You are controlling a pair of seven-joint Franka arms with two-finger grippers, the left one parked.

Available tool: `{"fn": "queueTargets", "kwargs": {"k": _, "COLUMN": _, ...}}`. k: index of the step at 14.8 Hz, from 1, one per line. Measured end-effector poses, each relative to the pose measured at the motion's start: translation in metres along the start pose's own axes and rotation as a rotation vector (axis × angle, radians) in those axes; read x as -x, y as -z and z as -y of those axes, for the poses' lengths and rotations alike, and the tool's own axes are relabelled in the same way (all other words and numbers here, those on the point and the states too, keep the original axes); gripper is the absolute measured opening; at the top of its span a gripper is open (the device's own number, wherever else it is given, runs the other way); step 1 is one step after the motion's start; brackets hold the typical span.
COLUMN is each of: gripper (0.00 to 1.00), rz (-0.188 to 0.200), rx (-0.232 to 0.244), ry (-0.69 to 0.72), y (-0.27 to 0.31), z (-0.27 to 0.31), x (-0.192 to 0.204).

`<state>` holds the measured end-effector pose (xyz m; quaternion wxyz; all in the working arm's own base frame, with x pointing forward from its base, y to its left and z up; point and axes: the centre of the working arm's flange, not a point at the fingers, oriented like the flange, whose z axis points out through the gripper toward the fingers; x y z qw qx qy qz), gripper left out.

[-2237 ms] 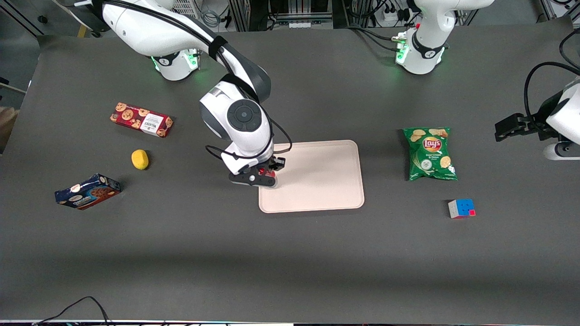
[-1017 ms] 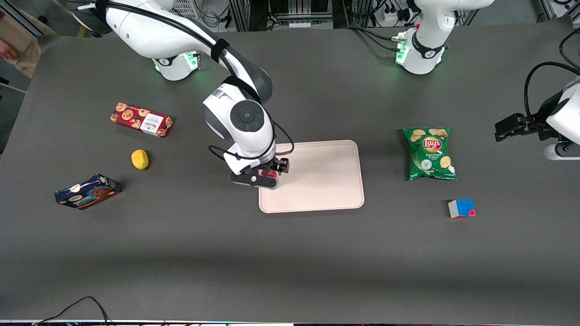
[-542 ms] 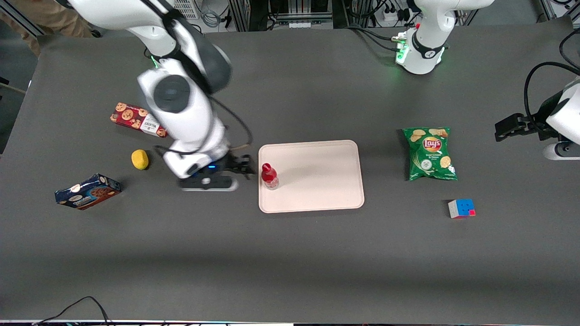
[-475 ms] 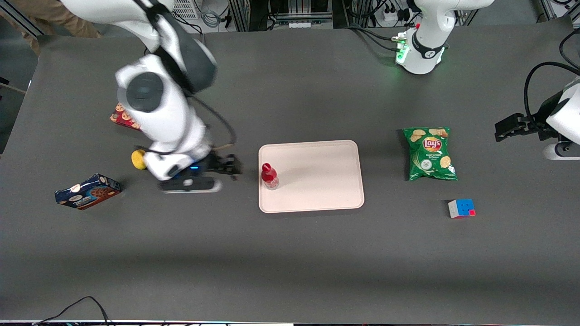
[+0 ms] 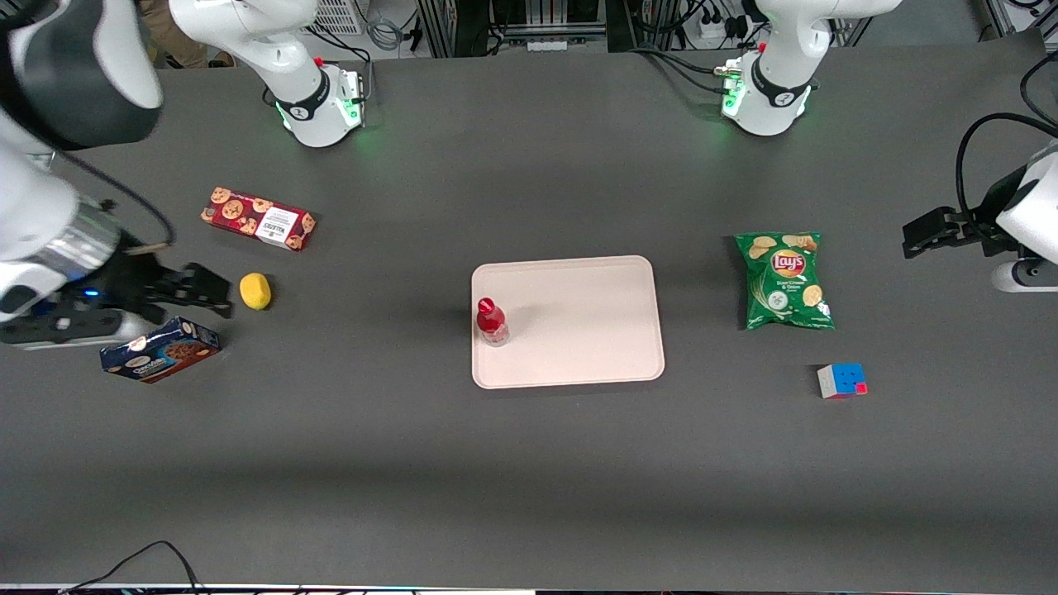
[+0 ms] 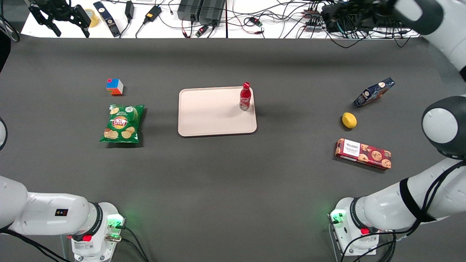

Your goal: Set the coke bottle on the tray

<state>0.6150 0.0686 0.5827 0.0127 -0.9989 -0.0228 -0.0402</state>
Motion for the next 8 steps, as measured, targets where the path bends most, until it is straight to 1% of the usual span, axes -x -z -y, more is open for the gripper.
{"fn": "queueTargets", "kwargs": {"k": 2, "gripper": 1.0, "rz": 0.024, "rx": 0.014, "ry": -0.001, "y": 0.003, "z": -0.043, "x": 0.005}}
{"fn": "queueTargets", "kwargs": {"k": 3, "gripper": 1.0, "rz": 0.029, "rx": 0.017, "ry": -0.006, "y": 0.004, "z": -0.054, "x": 0.007}}
{"fn": "queueTargets", "kwargs": {"k": 6, "gripper": 1.0, "rz": 0.05, "rx": 0.02, "ry": -0.021, "y": 0.001, "z": -0.063, "x": 0.01}}
{"fn": "queueTargets", "kwargs": {"k": 8, "gripper": 1.0, "rz": 0.076, "rx": 0.021, "ry": -0.032, "y": -0.002, "z": -0.069, "x": 0.013}}
